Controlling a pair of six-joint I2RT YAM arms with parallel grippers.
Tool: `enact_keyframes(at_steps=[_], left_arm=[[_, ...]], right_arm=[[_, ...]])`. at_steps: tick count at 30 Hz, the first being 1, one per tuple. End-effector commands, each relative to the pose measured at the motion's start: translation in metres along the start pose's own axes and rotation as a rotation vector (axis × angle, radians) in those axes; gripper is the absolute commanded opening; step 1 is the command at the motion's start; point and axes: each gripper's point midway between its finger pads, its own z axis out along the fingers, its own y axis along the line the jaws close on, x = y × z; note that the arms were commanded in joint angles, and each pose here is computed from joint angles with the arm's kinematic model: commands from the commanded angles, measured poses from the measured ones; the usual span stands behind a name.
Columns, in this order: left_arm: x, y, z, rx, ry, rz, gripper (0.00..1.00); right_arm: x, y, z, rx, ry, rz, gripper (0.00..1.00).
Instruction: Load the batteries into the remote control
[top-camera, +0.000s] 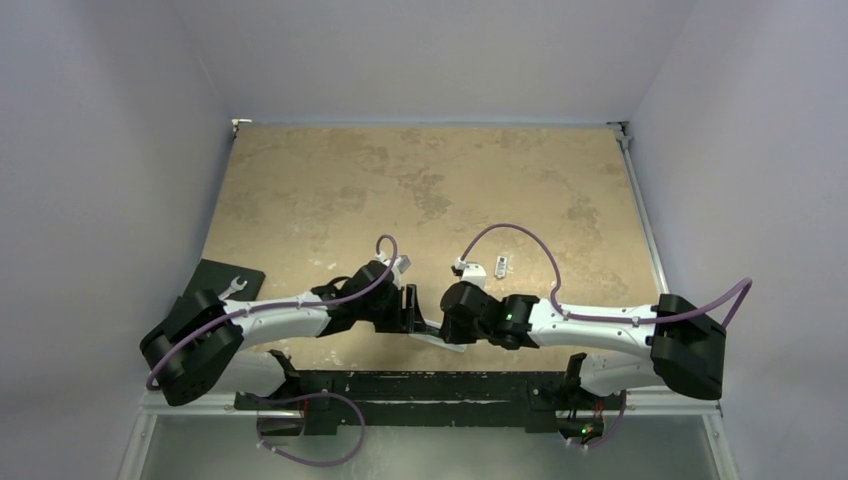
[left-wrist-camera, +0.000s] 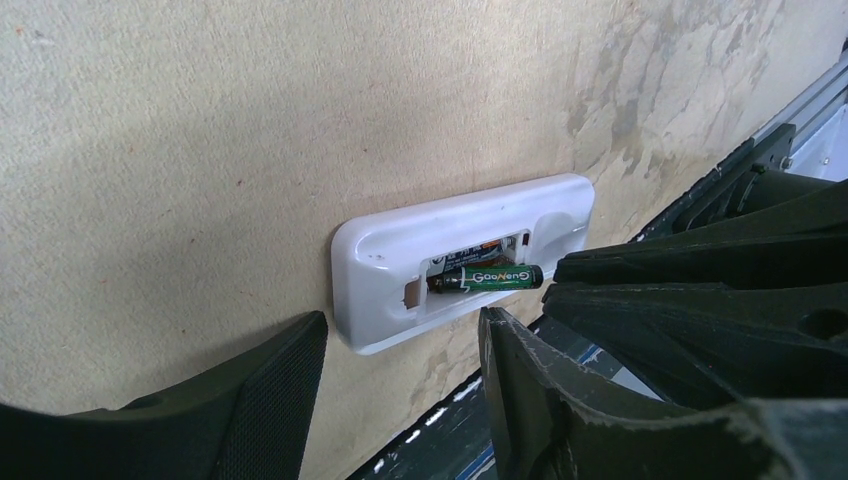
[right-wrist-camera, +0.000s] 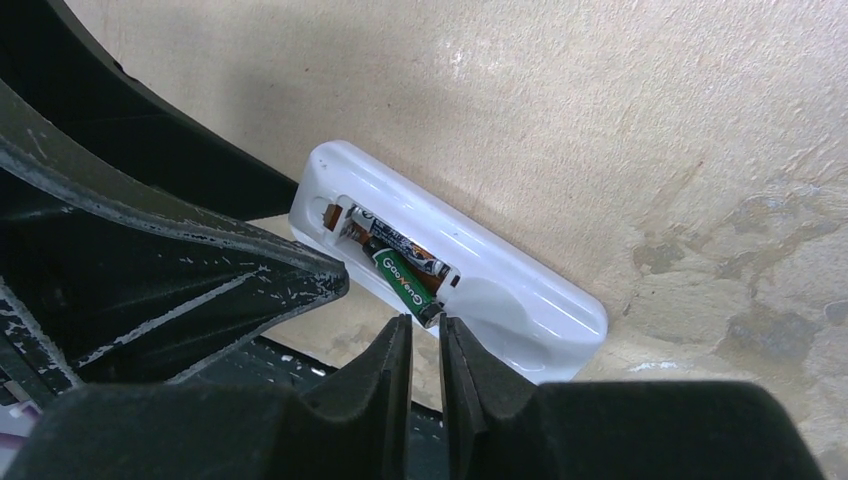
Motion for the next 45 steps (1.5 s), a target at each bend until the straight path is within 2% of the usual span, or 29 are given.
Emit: enact_keyframes(at_steps=[1, 30, 39, 45], left_arm=[[0.000, -0.001, -0.001, 0.006, -0.017, -0.005, 0.57], [0.007, -0.012, 0.003, 0.032, -0.004, 0.009, 0.56], [0.007, -0.012, 0.004, 0.032, -0.001, 0.013, 0.56], [0.007, -0.012, 0.004, 0.033, 0.000, 0.018, 0.56]], right_arm=[[-0.005, 0.010, -0.001, -0.028, -0.015, 0.031, 0.23], [0.000, 0.018, 0.012, -0.047, 0.009, 0.013, 0.14], [-0.003, 0.019, 0.018, -0.011, 0.011, -0.037, 0.12], [-0.008, 0.008, 0.023, 0.096, 0.017, -0.114, 0.11]])
